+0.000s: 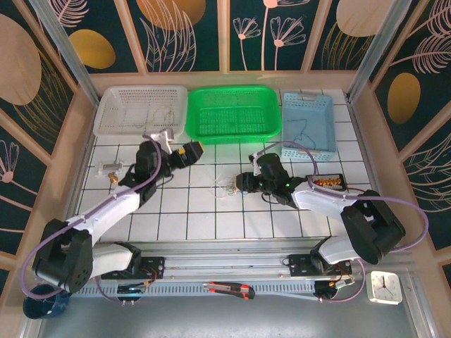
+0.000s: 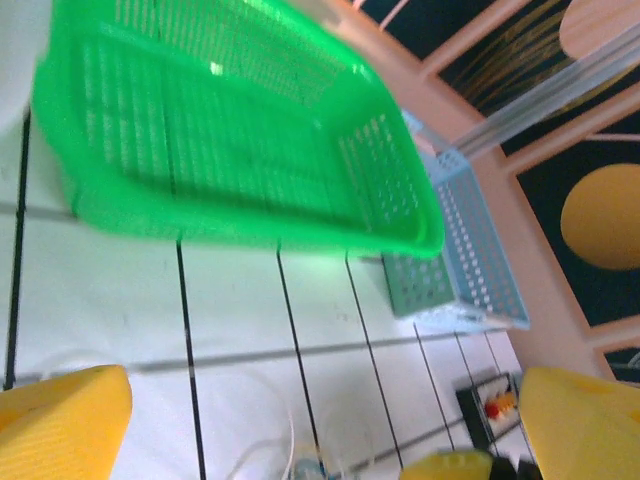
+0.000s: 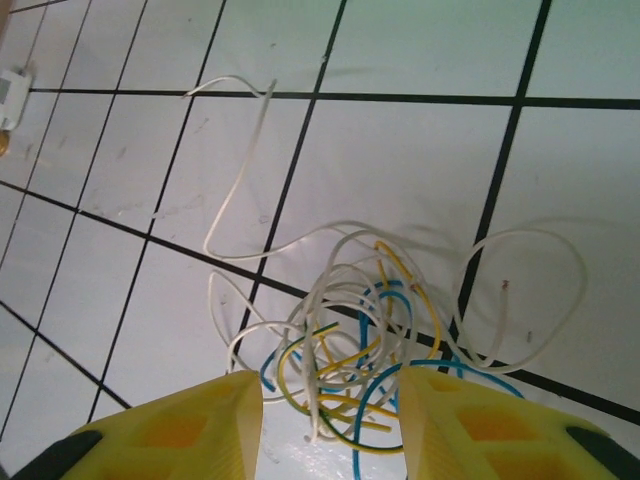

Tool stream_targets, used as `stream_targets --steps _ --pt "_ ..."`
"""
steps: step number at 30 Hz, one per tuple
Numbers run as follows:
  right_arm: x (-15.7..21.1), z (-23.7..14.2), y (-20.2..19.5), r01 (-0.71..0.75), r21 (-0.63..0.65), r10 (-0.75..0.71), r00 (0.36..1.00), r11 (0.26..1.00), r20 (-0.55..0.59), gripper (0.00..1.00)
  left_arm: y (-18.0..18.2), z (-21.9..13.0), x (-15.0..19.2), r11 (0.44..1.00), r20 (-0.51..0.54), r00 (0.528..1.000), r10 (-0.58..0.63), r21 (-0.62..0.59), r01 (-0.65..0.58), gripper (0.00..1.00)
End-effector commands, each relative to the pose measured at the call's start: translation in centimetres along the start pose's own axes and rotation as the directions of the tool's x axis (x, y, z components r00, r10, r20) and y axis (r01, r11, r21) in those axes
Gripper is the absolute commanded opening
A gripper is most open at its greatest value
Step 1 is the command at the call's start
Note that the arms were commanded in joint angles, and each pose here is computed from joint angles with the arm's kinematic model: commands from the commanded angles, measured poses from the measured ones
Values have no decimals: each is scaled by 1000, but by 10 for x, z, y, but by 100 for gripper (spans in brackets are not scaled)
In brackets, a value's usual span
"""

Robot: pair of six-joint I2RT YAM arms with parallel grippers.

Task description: Untangle the cables

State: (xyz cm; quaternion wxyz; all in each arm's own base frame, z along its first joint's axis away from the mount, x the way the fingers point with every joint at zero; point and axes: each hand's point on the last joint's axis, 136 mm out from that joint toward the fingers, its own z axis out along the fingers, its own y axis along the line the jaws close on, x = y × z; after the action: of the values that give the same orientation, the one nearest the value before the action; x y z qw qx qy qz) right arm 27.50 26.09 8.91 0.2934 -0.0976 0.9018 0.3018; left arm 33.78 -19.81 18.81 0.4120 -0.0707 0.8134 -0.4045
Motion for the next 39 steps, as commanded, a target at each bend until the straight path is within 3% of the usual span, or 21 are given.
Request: stream_targets --steps 1,5,13,21,39 --pt "-7 -4 -10 6 51 -8 999 999 35 38 -15 -5 2 999 67 997 -30 48 27 99" --pt "0 -11 -25 -25 78 22 999 997 44 36 -10 -3 25 1000 31 999 -18 10 17 99" --pt "30 -19 -40 -73 81 72 997 994 16 32 -3 1 37 998 16 998 -58 -20 58 99" --pt "37 -12 -17 -69 -17 69 998 997 -15 29 -17 3 35 998 9 999 -52 40 51 99" --pt "38 19 -6 -47 -39 45 997 998 -65 28 -24 1 34 996 10 999 -52 79 51 99"
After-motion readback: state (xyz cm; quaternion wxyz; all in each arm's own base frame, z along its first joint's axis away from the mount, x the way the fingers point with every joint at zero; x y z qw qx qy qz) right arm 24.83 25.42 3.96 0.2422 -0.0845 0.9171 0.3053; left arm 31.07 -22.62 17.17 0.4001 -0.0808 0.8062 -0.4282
